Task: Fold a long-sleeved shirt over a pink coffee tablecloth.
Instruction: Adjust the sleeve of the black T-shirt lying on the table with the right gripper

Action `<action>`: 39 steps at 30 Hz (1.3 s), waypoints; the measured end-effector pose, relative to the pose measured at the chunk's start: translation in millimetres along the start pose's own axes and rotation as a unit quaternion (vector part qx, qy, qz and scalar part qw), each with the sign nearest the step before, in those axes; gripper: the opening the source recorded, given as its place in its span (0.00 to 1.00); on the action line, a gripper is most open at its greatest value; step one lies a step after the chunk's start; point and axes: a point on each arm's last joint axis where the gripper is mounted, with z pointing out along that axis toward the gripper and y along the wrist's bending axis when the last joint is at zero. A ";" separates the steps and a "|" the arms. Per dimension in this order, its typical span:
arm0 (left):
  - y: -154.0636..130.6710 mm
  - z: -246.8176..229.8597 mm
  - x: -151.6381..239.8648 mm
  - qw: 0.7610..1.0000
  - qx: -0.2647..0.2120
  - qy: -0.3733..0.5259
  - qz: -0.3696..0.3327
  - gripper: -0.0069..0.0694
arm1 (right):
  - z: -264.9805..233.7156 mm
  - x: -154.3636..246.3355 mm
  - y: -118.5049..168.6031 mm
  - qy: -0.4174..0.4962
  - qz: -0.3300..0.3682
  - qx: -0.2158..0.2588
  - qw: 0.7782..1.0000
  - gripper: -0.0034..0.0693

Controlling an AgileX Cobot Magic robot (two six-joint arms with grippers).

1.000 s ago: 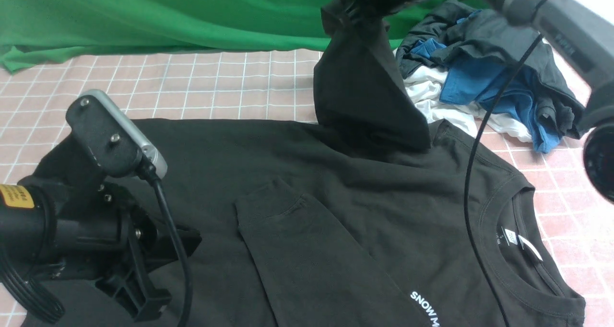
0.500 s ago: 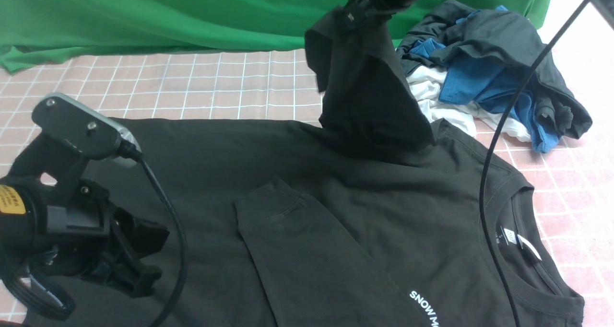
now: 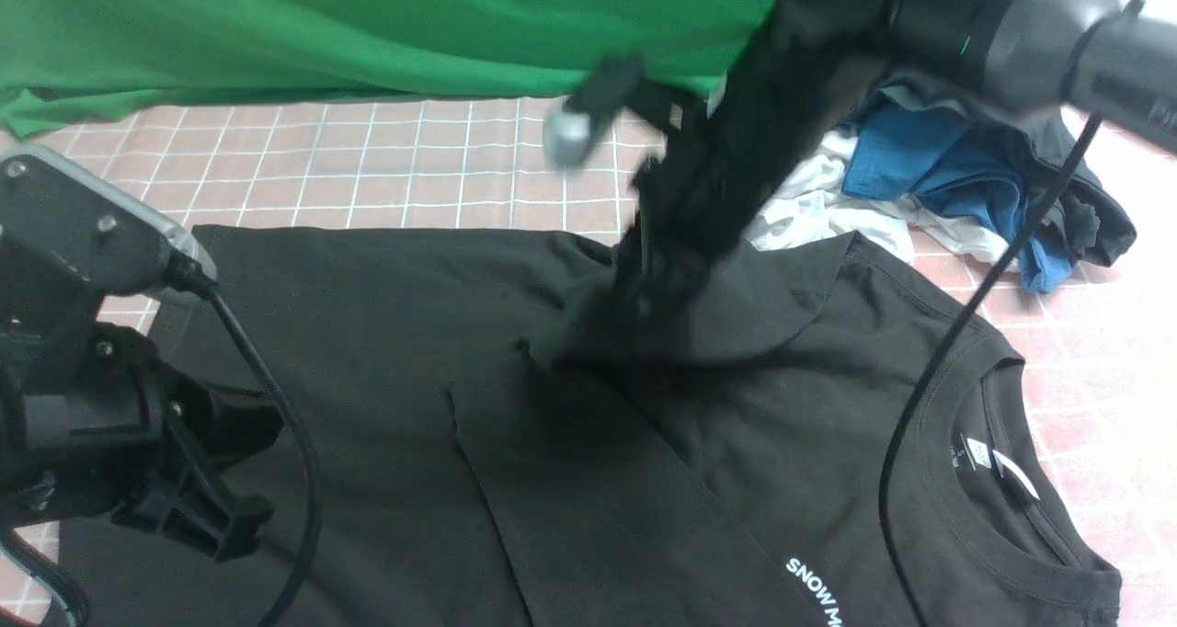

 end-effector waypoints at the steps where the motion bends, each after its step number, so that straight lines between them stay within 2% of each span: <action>1: 0.0 -0.2 -0.1 1.000 0.000 -0.001 0.000 0.11 | 6.1 4.2 1.2 0.011 0.009 -0.006 1.000 0.41; 2: 0.0 -0.2 -0.1 1.000 0.000 -0.001 0.000 0.11 | 7.6 5.2 1.6 0.014 0.011 -0.007 1.000 0.43; 3: 0.1 -0.2 -0.2 1.000 -0.001 -0.002 0.000 0.11 | 10.1 8.3 1.4 0.023 0.028 -0.006 0.999 0.63; 4: 0.1 -0.2 -0.3 1.000 -0.001 -0.002 0.000 0.11 | 9.7 8.5 1.4 0.024 0.033 -0.004 0.999 0.68; 5: 0.1 -0.2 -0.4 1.000 -0.001 -0.003 0.000 0.11 | 6.8 9.5 0.5 0.029 0.059 0.011 0.998 0.86; 7: 0.1 -0.2 -0.4 1.000 -0.001 -0.003 0.000 0.11 | 3.0 10.2 0.3 0.033 0.071 0.024 0.997 0.92; 9: 0.2 -0.2 -0.6 1.000 -0.001 -0.004 0.000 0.11 | -15.2 11.2 3.4 0.033 0.099 0.065 0.992 0.97; 10: 0.2 -0.2 -0.7 1.000 -0.002 -0.004 0.000 0.11 | -22.5 10.4 6.0 0.027 0.107 0.074 0.991 0.97; 13: 0.4 -0.2 -1.0 1.000 -0.002 -0.006 0.000 0.11 | -48.7 2.4 25.3 -0.011 0.109 0.103 0.989 0.82; 14: 0.4 -0.2 -1.0 1.000 -0.002 -0.006 0.000 0.11 | -49.5 1.3 26.7 -0.015 0.108 0.106 0.988 0.81; 15: 0.5 -0.2 -1.3 1.000 -0.003 -0.008 -0.003 0.11 | -51.6 -6.9 38.6 -0.036 0.093 0.112 0.989 0.73; 17: 0.8 -0.2 -2.0 1.000 -0.004 -0.011 -0.004 0.11 | -43.1 -21.2 54.7 -0.063 0.075 0.117 0.988 0.67; 22: 0.9 -0.3 -2.3 1.000 -0.005 -0.013 -0.004 0.11 | 18.6 -51.1 64.0 -0.098 0.026 0.161 0.982 0.69; 25: 0.9 -0.3 -2.3 1.000 -0.005 -0.013 -0.004 0.11 | 56.7 -53.4 47.5 -0.091 0.027 0.203 0.975 0.76; 29: 0.9 1.0 -1.3 1.000 -0.006 -0.014 -0.004 0.11 | 82.4 -48.7 27.2 -0.083 0.046 0.224 0.970 0.79; 33: 0.1 6.8 5.1 1.000 -0.005 -0.007 -0.006 0.11 | 93.1 -41.2 11.2 -0.068 0.061 0.231 0.969 0.74; 39: -0.7 10.2 8.9 1.000 -0.003 -0.004 -0.010 0.11 | 98.1 -35.9 4.1 -0.054 0.072 0.231 0.969 0.65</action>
